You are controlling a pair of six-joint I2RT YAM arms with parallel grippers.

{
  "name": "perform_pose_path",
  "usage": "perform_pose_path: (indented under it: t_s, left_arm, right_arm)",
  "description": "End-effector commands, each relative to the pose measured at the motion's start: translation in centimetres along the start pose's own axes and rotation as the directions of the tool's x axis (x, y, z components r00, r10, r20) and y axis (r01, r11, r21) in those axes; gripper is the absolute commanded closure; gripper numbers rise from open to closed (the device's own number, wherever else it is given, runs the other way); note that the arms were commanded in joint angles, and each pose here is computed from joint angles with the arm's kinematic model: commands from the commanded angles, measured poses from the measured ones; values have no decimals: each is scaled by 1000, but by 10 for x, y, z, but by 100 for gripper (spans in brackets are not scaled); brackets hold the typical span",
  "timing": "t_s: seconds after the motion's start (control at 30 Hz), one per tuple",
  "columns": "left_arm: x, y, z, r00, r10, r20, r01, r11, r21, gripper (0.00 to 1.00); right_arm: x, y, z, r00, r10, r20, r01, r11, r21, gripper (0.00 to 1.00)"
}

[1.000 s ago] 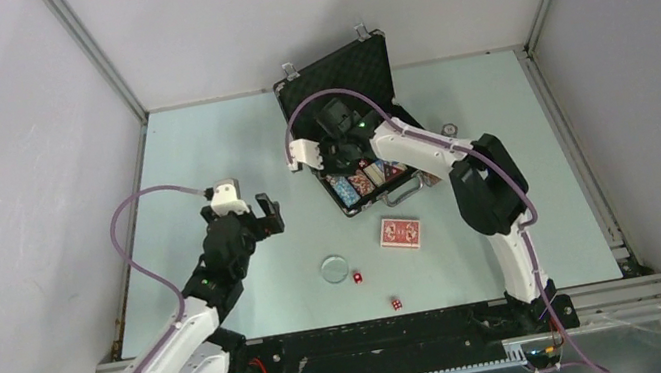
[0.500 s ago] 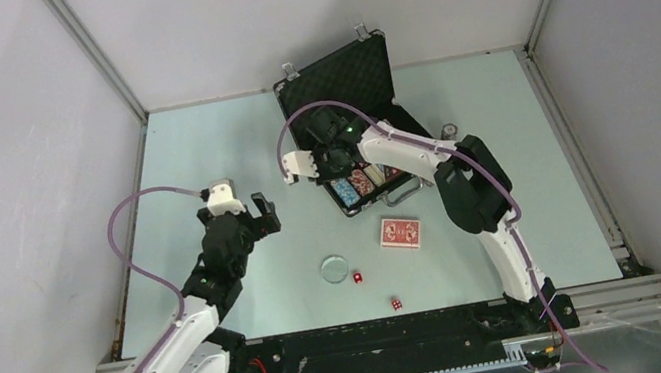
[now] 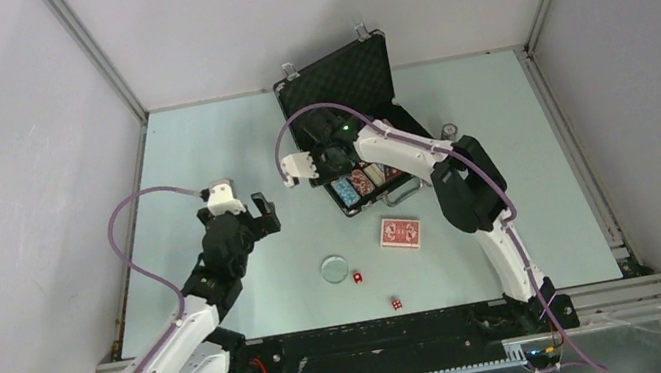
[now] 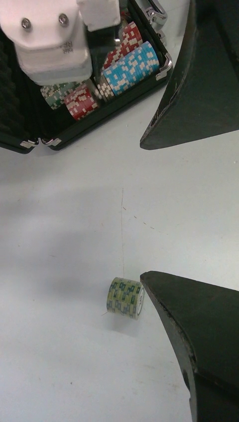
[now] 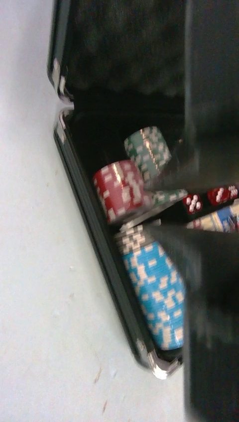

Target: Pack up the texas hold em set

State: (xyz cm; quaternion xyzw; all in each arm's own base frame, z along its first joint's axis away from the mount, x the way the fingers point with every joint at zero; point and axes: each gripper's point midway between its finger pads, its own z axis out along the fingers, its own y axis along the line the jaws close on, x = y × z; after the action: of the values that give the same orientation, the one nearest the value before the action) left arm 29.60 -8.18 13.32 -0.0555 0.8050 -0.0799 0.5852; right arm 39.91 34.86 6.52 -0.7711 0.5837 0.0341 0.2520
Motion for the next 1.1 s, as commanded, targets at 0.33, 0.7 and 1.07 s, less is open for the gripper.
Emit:
perform_pose_path:
  t_s: [0.33,0.7,1.07]
  left_arm:
    - [-26,-5,3,998,-35,57,35,999,11,0]
    - [-5,47,29,984,-113,-135,82,972,-220,4]
    - [29,73,53,924,-166,-345,37,935,-352,9]
  right_arm:
    - [-16,-22,-34,995,55,83,-58,998,34,46]
    - [-72,-61,-132,769,382,512,-553,799,235,43]
    - [-52,-27,-165,262,852,453,-953,301,-15,35]
